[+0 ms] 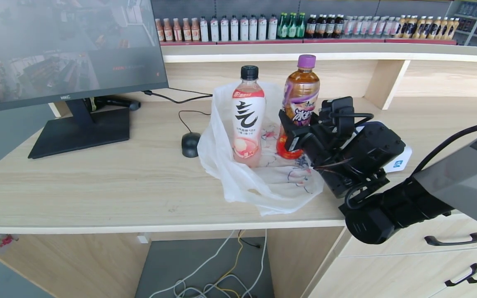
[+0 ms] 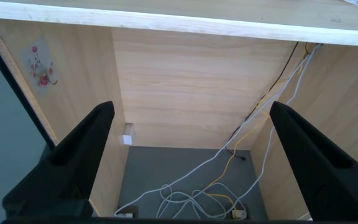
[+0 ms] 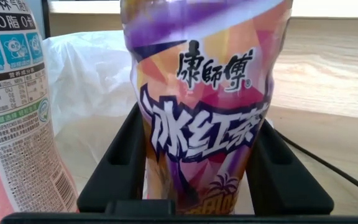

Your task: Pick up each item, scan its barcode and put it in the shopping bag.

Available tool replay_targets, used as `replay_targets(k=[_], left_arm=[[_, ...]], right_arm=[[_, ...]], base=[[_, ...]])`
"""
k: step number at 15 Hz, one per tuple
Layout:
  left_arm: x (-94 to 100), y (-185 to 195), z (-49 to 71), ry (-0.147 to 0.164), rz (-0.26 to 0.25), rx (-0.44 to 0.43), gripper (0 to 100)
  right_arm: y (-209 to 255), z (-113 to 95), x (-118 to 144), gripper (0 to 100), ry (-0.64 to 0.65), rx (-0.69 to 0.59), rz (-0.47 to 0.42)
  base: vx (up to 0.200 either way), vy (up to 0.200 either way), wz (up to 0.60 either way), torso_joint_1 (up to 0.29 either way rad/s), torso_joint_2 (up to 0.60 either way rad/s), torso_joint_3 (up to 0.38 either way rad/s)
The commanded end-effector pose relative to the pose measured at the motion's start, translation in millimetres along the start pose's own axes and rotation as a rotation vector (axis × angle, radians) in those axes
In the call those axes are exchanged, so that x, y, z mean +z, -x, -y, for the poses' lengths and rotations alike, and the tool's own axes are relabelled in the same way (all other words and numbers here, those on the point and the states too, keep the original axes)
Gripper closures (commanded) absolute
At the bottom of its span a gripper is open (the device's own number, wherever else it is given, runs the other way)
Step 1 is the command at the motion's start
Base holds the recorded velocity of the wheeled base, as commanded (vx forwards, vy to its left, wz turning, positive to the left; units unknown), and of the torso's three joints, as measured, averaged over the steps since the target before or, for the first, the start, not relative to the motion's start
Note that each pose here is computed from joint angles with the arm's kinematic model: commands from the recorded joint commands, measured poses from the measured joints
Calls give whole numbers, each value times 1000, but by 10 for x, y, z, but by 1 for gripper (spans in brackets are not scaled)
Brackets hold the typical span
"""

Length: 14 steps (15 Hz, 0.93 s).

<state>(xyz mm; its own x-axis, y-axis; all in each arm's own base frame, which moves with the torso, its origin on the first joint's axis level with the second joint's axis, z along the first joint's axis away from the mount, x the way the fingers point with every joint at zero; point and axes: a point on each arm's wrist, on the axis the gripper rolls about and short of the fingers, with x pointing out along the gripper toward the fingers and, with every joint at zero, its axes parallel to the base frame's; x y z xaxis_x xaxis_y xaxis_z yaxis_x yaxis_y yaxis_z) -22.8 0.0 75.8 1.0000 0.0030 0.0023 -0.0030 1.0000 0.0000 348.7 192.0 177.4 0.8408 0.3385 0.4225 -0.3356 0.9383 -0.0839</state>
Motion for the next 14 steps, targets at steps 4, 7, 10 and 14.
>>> replay_targets(k=[4,7,10,14], left_arm=[[0,0,0,0,1,0,0],[0,0,0,0,1,0,0],[0,0,0,0,1,0,0],[0,0,0,0,1,0,0]], right_arm=[[36,-5,-68,100,1,8,-29],[26,-10,-88,100,1,13,-28],[31,-3,-87,100,-1,12,-28],[60,4,-108,100,1,10,-41]], base=[[0,0,0,0,0,0],[0,0,0,0,0,0],[0,0,0,0,0,0],[0,0,0,0,0,0]])
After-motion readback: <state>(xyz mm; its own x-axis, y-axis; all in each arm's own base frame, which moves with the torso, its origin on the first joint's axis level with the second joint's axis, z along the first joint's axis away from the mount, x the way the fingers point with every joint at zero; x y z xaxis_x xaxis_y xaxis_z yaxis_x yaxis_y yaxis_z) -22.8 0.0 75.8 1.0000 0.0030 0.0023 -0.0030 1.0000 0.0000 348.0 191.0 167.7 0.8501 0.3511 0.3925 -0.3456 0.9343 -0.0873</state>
